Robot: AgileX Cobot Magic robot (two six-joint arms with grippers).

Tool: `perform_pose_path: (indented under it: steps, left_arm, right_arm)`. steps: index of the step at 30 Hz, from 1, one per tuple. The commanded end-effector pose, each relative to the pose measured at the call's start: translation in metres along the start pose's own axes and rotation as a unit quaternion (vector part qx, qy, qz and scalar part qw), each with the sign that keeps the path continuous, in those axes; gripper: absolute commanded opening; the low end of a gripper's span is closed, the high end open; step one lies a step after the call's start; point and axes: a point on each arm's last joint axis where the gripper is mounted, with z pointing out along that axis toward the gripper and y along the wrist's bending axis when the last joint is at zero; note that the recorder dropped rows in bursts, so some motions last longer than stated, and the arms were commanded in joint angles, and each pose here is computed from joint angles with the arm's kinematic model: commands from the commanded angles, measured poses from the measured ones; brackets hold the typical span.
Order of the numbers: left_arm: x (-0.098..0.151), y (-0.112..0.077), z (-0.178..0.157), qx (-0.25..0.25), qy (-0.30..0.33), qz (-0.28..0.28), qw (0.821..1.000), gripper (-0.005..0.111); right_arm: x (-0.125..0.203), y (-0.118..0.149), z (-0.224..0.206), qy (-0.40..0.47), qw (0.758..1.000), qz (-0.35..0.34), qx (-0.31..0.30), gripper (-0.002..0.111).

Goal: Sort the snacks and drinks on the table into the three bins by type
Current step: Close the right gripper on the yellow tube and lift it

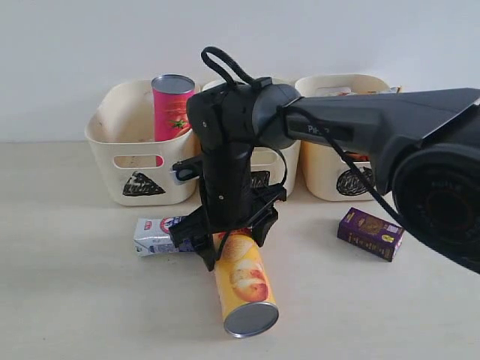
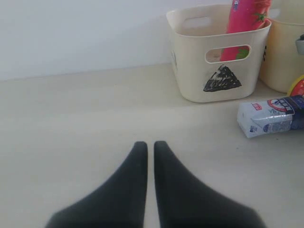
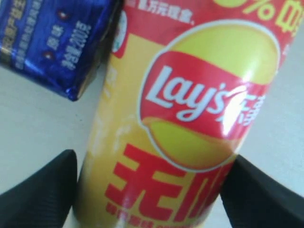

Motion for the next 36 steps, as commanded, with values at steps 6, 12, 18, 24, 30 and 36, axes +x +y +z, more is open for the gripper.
perform_pose_path:
  steps: [6,12,18,24,30,36]
  left_arm:
    - [0.000,0.000,0.000,-0.001,-0.006,-0.004,1.000,0.004]
    - [0.000,0.000,0.000,-0.001,-0.006,-0.004,1.000,0.004]
    - [0.000,0.000,0.000,-0.001,-0.006,-0.004,1.000,0.004]
    - [0.000,0.000,0.000,-0.001,-0.006,-0.004,1.000,0.004]
    - [0.000,0.000,0.000,-0.001,-0.006,-0.004,1.000,0.004]
    - [0.000,0.000,0.000,-0.001,-0.006,-0.004,1.000,0.004]
  right_arm:
    - [0.001,-0.001,-0.010,-0.011,1.000,-0.008,-0.003,0.000]
    - [0.003,-0.002,-0.037,-0.038,0.999,-0.007,-0.010,0.000]
    - [0.019,-0.008,-0.043,-0.024,1.000,-0.016,0.011,0.000]
    - [0.029,-0.012,-0.059,-0.033,0.999,-0.027,0.019,0.000]
    - [0.035,-0.013,-0.091,-0.068,0.997,-0.033,0.014,0.000]
    - [0.043,-0.006,-0.115,-0.094,0.994,-0.058,0.003,0.000]
